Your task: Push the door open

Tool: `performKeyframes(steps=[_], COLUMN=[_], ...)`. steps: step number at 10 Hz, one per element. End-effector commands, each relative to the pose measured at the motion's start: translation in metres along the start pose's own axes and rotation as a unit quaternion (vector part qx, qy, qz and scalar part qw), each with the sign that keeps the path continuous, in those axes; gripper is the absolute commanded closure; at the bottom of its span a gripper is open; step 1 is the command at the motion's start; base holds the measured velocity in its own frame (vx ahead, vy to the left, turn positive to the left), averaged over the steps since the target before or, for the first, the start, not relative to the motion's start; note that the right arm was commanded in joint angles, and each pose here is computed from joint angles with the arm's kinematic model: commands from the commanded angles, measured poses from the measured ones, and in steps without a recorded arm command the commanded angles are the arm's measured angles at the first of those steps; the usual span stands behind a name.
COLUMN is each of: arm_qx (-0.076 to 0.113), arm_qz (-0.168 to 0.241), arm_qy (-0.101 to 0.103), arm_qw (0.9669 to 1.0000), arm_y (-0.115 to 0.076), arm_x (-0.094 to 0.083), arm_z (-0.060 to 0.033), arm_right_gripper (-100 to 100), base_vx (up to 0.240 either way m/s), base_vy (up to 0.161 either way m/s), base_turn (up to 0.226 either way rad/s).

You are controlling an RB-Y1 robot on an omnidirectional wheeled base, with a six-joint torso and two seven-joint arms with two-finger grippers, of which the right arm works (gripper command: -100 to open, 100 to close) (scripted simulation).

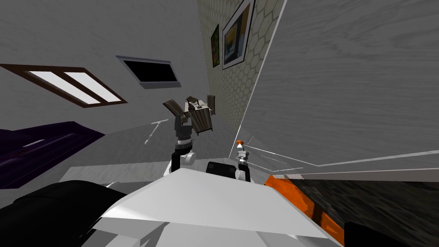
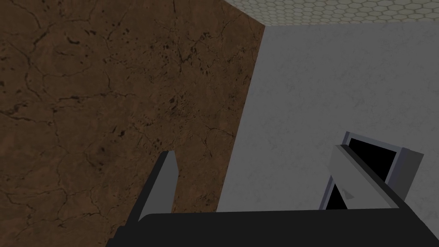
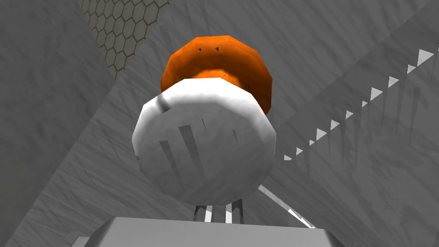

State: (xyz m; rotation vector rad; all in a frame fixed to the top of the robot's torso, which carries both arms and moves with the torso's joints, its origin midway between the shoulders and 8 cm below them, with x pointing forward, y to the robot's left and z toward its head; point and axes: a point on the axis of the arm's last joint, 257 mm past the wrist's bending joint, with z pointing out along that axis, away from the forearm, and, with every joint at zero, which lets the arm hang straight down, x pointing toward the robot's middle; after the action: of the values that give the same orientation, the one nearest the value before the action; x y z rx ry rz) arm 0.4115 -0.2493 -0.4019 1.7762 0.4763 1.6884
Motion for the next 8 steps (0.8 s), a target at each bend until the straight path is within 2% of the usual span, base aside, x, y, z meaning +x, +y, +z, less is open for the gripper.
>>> performKeyframes(steps=[1, 2, 5, 7, 8], arm_qx=[-0.014, -0.003, -0.008, -0.012, -0.012], arm_qz=[0.007, 0.028, 0.079, 0.123, 0.123], arm_qy=[0.020, 0.000, -0.001, -0.003, -0.003], arm_qw=[0.9997, 0.9996, 0.9969, 0.9924, 0.9924], arm_y=[0.008, 0.001, 0.000, -0.002, -0.002], arm_x=[0.022, 0.000, 0.004, 0.008, 0.008], arm_z=[0.0122, -0.0028, -0.0094, -0.0153, -0.0153], arm_right_gripper=[100, -100, -100, -100, -100], base_vx=[0.000, -0.046, -0.093, -0.095, -0.062], base_vy=[0.000, -0.030, -0.036, -0.015, -0.008], base_turn=[0.000, 0.030, 0.061, 0.056, 0.013])
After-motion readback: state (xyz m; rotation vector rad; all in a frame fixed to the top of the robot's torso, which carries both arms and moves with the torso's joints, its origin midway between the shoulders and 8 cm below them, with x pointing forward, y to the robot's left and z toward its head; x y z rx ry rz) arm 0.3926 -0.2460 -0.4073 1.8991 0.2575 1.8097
